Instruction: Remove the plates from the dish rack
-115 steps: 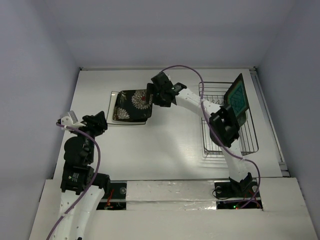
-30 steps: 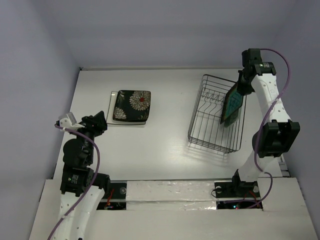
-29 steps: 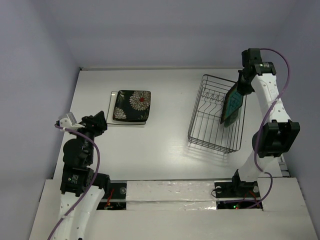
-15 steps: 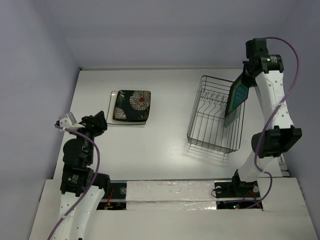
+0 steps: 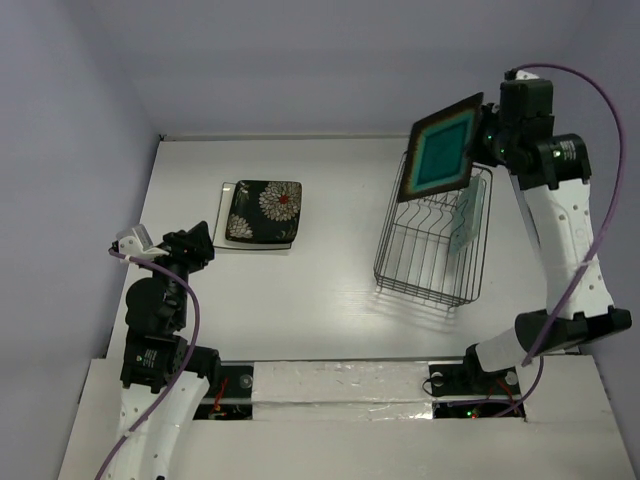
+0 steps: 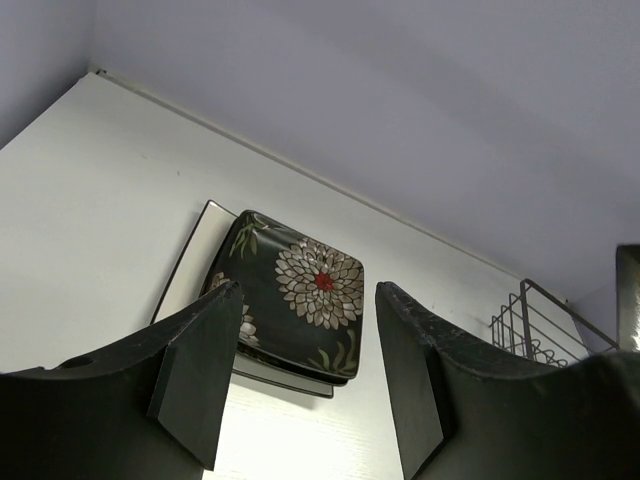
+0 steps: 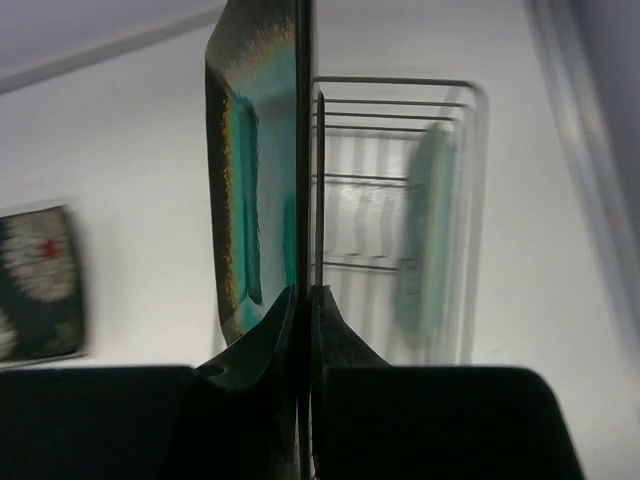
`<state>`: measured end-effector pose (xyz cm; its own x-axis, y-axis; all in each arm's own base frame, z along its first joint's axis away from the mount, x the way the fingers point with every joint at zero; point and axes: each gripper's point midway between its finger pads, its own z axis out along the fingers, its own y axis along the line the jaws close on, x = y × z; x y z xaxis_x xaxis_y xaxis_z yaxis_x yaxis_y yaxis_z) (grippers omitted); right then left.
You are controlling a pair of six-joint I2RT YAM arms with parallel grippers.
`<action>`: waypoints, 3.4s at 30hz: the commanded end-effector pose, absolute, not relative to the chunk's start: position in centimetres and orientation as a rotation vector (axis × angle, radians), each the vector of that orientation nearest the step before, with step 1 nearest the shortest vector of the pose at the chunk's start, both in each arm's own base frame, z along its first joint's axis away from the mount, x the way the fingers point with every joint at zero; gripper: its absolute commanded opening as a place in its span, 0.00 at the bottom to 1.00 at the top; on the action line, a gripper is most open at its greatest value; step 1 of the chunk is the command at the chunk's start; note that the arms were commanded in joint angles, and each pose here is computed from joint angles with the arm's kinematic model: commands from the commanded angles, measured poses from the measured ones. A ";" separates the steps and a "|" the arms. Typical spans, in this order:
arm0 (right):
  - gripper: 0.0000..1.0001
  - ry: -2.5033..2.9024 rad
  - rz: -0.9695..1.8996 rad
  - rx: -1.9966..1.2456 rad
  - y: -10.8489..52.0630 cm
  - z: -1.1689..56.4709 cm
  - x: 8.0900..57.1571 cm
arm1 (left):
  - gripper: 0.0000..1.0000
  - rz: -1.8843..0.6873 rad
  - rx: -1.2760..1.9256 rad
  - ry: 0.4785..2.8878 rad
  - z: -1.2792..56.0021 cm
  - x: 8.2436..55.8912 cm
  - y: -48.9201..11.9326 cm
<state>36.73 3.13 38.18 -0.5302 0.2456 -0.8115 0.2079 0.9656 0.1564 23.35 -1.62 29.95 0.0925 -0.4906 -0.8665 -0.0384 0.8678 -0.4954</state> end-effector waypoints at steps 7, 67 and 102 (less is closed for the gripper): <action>0.00 1.642 1.102 0.223 25.5 46.3 39.9 | 0.53 -0.359 -0.444 1.422 30.6 23.6 -1.6; 0.95 2.249 0.663 0.215 40.3 16.9 45.6 | 0.53 -0.355 -0.447 1.403 30.9 23.4 -1.4; 0.59 2.416 -0.693 0.467 -3.9 21.4 36.2 | 0.53 -0.369 -0.437 1.340 32.3 21.9 -1.1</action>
